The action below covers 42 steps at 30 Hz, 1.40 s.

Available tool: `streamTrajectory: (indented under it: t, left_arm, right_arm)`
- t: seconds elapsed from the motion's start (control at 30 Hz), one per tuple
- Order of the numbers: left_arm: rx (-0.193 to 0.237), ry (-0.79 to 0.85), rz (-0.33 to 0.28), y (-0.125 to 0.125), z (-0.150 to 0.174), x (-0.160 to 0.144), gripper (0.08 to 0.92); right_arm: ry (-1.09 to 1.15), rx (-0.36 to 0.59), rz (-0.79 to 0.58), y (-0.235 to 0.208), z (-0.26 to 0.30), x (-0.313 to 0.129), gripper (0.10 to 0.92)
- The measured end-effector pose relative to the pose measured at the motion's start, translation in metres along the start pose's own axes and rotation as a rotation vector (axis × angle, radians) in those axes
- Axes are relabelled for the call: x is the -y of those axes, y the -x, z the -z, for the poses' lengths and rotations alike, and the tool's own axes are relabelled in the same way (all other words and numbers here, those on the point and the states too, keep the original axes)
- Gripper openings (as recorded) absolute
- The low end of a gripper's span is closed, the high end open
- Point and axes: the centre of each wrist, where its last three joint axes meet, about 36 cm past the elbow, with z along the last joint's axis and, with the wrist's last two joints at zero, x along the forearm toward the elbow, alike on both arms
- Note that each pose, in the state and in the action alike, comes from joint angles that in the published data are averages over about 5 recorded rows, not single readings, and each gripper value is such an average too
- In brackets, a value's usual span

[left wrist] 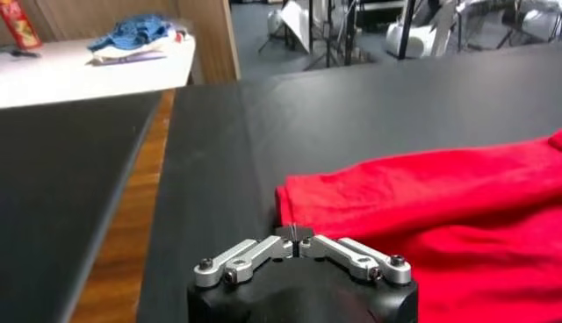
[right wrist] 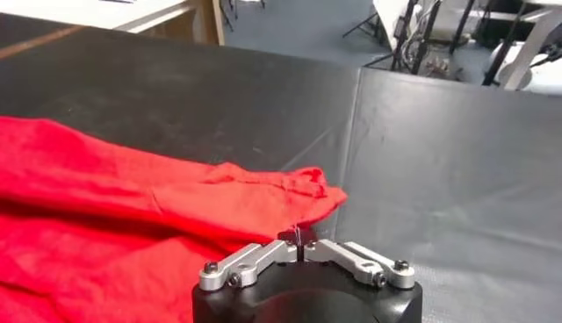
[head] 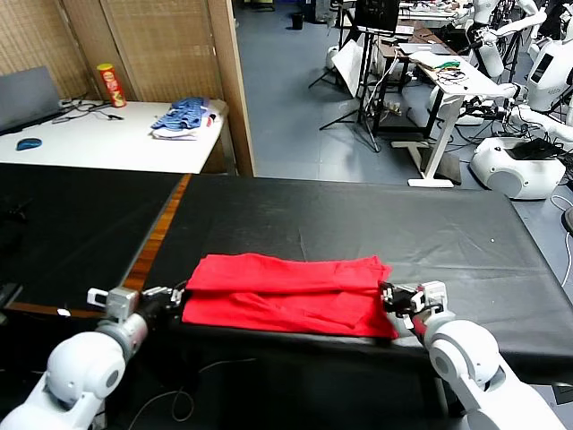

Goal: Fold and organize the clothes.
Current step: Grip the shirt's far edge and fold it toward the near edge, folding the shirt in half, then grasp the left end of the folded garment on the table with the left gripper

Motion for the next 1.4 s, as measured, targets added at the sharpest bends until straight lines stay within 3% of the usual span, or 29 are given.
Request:
streamTrajectory:
  t: [0.2,0.27,0.37,0.5,0.8,0.97,1.1,1.27,1.4]
  left_arm:
    - [0.023,-0.025,-0.008,-0.004,0.006,-0.002,0.551]
    - [0.042,-0.052,-0.011,0.0,0.013,-0.005,0.667]
    - [0.078,-0.086,-0.004,0.01,0.026,-0.011,0.771]
    - [0.095,-0.136,-0.003,0.033,0.035,-0.016,0.796]
    - [0.061,-0.306,-0.058,0.084,0.023,-0.019,0.798]
    - [0.046,-0.374,-0.085,0.102,0.02,-0.018,0.76]
    - [0.034,-0.403,-0.094,0.113,0.016,-0.017,0.632]
    - [0.028,-0.418,-0.099,0.119,0.012,-0.018,0.374]
    - [0.054,-0.402,-0.079,0.122,0.01,-0.014,0.179]
  right_arm:
    - [0.06,0.054,-0.023,-0.009,0.016,0.007,0.736]
    - [0.067,0.068,-0.046,-0.004,0.02,0.009,0.781]
    - [0.075,0.085,-0.064,0.013,0.022,0.009,0.796]
    - [0.094,0.114,-0.07,0.045,0.02,0.005,0.798]
    - [0.17,0.082,-0.063,0.092,0.007,-0.003,0.798]
    - [0.188,0.07,-0.054,0.101,0.001,-0.007,0.791]
    - [0.196,0.072,-0.051,0.107,-0.002,-0.008,0.712]
    - [0.198,0.089,-0.059,0.11,-0.009,-0.013,0.465]
    - [0.194,0.123,-0.084,0.111,-0.015,-0.022,0.251]
